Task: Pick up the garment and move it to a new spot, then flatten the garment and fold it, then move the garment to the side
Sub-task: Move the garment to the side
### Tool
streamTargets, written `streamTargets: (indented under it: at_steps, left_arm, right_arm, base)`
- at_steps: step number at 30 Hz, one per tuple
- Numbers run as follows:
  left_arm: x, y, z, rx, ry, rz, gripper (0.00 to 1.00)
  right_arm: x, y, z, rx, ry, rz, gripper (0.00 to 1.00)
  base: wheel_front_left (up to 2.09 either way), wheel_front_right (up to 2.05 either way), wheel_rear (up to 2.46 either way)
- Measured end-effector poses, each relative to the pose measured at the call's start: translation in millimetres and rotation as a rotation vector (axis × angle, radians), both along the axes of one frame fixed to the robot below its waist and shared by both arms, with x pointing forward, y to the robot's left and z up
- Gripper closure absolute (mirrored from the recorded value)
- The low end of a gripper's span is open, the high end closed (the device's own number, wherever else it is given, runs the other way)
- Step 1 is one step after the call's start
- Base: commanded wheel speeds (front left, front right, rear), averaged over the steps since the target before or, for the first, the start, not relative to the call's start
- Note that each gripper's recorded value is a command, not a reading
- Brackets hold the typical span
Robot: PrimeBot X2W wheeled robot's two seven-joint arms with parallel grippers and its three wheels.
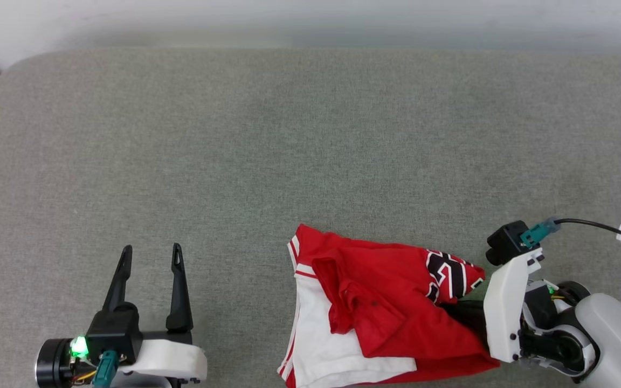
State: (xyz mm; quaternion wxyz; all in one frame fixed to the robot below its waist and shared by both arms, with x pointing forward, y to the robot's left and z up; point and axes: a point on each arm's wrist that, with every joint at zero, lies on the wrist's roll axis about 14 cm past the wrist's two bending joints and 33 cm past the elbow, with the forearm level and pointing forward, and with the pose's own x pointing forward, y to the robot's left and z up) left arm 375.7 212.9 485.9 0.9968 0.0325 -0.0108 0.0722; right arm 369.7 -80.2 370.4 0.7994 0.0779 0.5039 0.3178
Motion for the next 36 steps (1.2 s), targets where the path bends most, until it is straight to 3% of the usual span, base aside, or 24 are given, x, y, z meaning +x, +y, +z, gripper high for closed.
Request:
streamTargets:
  at_steps: [6, 15, 22, 36]
  left_arm:
    - [-11, -1, 9, -0.002, -0.024, 0.003, 0.0]
    - [-9, -9, 17, -0.014, -0.054, -0.013, 0.0]
    - [16, -40, 20, -0.023, -0.075, -0.107, 0.0]
    - [87, -74, -14, -0.013, -0.046, -0.242, 0.0]
  right_arm:
    - [17, 4, 45, 0.014, -0.177, 0.036, 1.0]
    - [26, -36, 109, -0.099, -0.41, 0.074, 1.0]
    - [35, -113, 139, -0.258, -0.496, -0.039, 1.0]
    - [84, -275, 121, -0.637, -0.457, -0.316, 1.0]
  base:
    - [0.0, 0.0, 0.0]
    - [0.0, 0.0, 0.0]
    - [0.0, 0.0, 0.0]
    - [0.0, 0.0, 0.0]
